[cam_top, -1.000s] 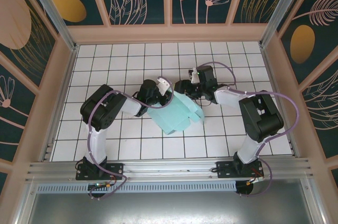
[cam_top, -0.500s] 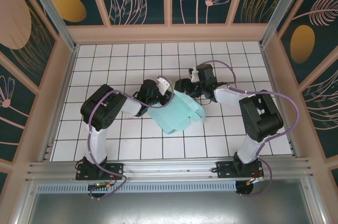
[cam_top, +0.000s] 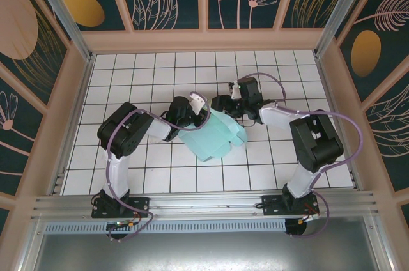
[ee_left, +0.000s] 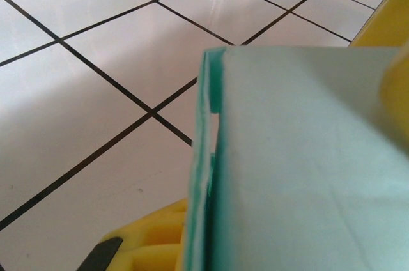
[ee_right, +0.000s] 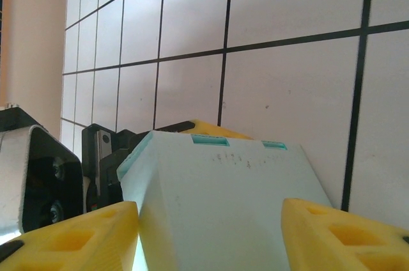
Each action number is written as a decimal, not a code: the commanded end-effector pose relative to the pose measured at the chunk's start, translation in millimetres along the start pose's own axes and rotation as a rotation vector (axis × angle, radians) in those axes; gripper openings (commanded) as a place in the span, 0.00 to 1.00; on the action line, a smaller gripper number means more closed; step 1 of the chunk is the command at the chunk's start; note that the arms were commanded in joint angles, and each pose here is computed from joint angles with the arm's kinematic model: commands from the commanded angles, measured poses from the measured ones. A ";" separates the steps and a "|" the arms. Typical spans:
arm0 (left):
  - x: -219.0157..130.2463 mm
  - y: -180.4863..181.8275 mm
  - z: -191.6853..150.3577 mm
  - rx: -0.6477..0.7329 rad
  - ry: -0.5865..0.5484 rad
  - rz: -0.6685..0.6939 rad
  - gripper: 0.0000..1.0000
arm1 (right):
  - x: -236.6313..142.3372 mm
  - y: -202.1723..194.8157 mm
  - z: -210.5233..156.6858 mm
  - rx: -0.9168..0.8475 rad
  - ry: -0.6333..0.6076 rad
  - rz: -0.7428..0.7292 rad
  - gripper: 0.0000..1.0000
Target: Fold the paper box
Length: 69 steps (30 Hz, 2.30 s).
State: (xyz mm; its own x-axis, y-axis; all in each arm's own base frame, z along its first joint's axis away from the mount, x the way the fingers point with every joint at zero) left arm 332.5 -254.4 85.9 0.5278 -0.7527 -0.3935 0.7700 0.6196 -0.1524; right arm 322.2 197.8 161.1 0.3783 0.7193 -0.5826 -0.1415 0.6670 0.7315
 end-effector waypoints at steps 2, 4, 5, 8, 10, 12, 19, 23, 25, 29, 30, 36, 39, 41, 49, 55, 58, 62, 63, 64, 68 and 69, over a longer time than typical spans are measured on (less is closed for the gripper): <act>-6.1 -1.4 10.8 -0.065 -0.096 0.023 0.00 | -32.4 7.2 0.1 -0.016 -0.103 -0.043 0.64; -9.3 -1.3 15.4 -0.091 -0.136 0.035 0.00 | -51.8 13.1 3.4 -0.029 -0.180 -0.044 0.65; -10.8 -0.8 18.5 -0.124 -0.158 0.048 0.00 | -62.5 15.0 5.1 -0.034 -0.221 -0.059 0.65; -11.7 2.0 31.3 -0.229 -0.197 0.078 0.00 | -93.6 16.2 7.1 -0.031 -0.330 -0.098 0.64; -11.5 2.9 39.6 -0.291 -0.220 0.077 0.00 | -118.4 13.5 6.5 -0.004 -0.405 -0.097 0.64; -11.9 3.6 48.5 -0.351 -0.246 0.078 0.00 | -140.9 6.3 4.7 0.039 -0.466 -0.092 0.64; -11.5 3.3 77.4 -0.546 -0.309 0.036 0.00 | -196.5 -15.4 -12.5 0.105 -0.578 -0.005 0.63; -11.6 -0.4 91.6 -0.657 -0.330 -0.037 0.00 | -200.8 -11.9 -22.6 0.070 -0.552 0.117 0.63; -14.7 -2.7 99.2 -0.688 -0.362 -0.083 0.00 | -201.2 -9.1 -26.6 0.064 -0.557 0.192 0.62; -18.9 -6.5 108.2 -0.708 -0.400 -0.142 0.00 | -198.8 -5.0 -29.6 0.072 -0.557 0.344 0.61; -19.3 -7.0 109.1 -0.712 -0.402 -0.152 0.00 | -198.4 -4.0 -30.0 0.076 -0.556 0.385 0.61; -17.2 -8.7 123.3 -0.695 -0.418 -0.192 0.00 | -192.2 14.3 -26.5 0.043 -0.525 0.497 0.59; -15.8 -9.3 122.6 -0.690 -0.414 -0.201 0.00 | -184.3 20.2 -25.3 0.036 -0.493 0.501 0.54; -15.6 -9.5 121.5 -0.682 -0.412 -0.210 0.00 | -179.3 23.8 -25.1 0.031 -0.473 0.511 0.51; -15.6 -12.5 115.4 -0.643 -0.392 -0.238 0.00 | -176.6 39.3 -14.3 0.016 -0.520 0.563 0.48; -14.1 -12.2 109.5 -0.650 -0.381 -0.242 0.00 | -177.1 44.2 -7.4 0.012 -0.543 0.568 0.51; -13.3 -12.3 109.3 -0.651 -0.384 -0.246 0.00 | -177.5 42.8 -8.3 0.024 -0.558 0.559 0.52; -13.0 -12.2 109.7 -0.644 -0.384 -0.249 0.00 | -177.7 42.2 -6.4 0.046 -0.563 0.540 0.49; -13.1 -12.3 110.4 -0.642 -0.385 -0.250 0.00 | -176.1 42.4 -5.1 0.049 -0.550 0.533 0.48; -12.8 -12.6 110.5 -0.641 -0.384 -0.251 0.00 | -174.1 42.3 -4.0 0.057 -0.539 0.526 0.47; -12.9 -12.6 110.6 -0.636 -0.384 -0.251 0.00 | -167.5 40.8 -1.9 0.089 -0.519 0.509 0.40; -12.8 -12.5 110.8 -0.635 -0.383 -0.250 0.00 | -166.2 40.5 -1.6 0.093 -0.515 0.509 0.38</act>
State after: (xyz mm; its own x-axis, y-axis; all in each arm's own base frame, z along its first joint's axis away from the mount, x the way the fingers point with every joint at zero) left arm 356.4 -276.7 187.0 0.5576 -0.8301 -0.0061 0.5381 0.3671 -0.7588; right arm 248.0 102.6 278.5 0.6666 0.7438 0.0484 -0.3415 0.2471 0.9068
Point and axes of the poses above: each hand's point on the last joint's axis, 136 mm out from that joint toward the fingers, its own x axis out along the fingers, its own y axis along the line the jaws close on, z = x × y, the point moved 10 cm from there along -x, back along the fingers, and after that the axes turned 1 degree about x, right-handed, at the moved point
